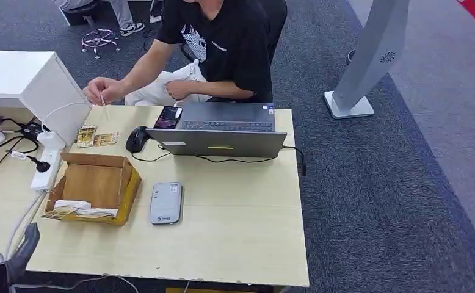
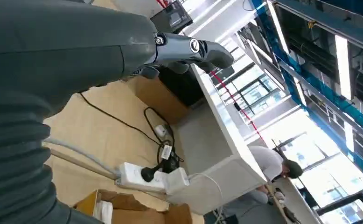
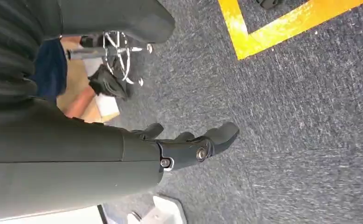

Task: Pass the card to the sensor for recognition and then transmit it.

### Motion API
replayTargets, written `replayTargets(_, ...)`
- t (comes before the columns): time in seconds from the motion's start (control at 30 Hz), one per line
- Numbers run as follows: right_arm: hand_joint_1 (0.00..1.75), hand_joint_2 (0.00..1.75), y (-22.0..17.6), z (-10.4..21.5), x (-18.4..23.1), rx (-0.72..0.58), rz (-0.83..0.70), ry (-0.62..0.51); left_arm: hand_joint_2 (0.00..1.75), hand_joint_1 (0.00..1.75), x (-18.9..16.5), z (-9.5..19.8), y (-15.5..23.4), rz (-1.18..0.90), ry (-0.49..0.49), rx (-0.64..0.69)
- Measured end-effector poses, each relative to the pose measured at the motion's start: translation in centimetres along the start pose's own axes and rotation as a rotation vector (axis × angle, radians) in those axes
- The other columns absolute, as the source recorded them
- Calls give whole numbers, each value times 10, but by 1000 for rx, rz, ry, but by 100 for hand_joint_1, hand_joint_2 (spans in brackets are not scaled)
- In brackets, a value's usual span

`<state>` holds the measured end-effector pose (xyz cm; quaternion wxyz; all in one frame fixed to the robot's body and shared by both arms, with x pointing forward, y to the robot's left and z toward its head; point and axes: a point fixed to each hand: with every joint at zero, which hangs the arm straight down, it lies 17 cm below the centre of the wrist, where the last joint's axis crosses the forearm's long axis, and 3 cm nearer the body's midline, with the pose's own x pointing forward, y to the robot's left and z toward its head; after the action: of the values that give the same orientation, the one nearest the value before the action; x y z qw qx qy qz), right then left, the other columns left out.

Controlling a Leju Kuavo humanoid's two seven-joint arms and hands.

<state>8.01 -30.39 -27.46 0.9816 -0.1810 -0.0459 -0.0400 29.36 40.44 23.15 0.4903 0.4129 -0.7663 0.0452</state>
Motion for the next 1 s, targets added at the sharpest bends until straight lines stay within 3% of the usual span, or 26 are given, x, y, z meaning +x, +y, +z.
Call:
replayTargets(0.37,0,175,1,0,7,19,46,-31,175,0,8,-17,-24,47,-6,-99)
replayTargets(0.53,0,175,1,-1,14,32,89,-58,175,0,6,-39,-42,1,6,-119)
replayTargets(0.77,0,175,-3,-2,18,26,117,-79,175,0,-10,-36,-83,51,64,-225)
replayTargets(1.0,0,175,-5,-3,17,23,118,-77,175,0,-14,-36,-95,68,75,-242)
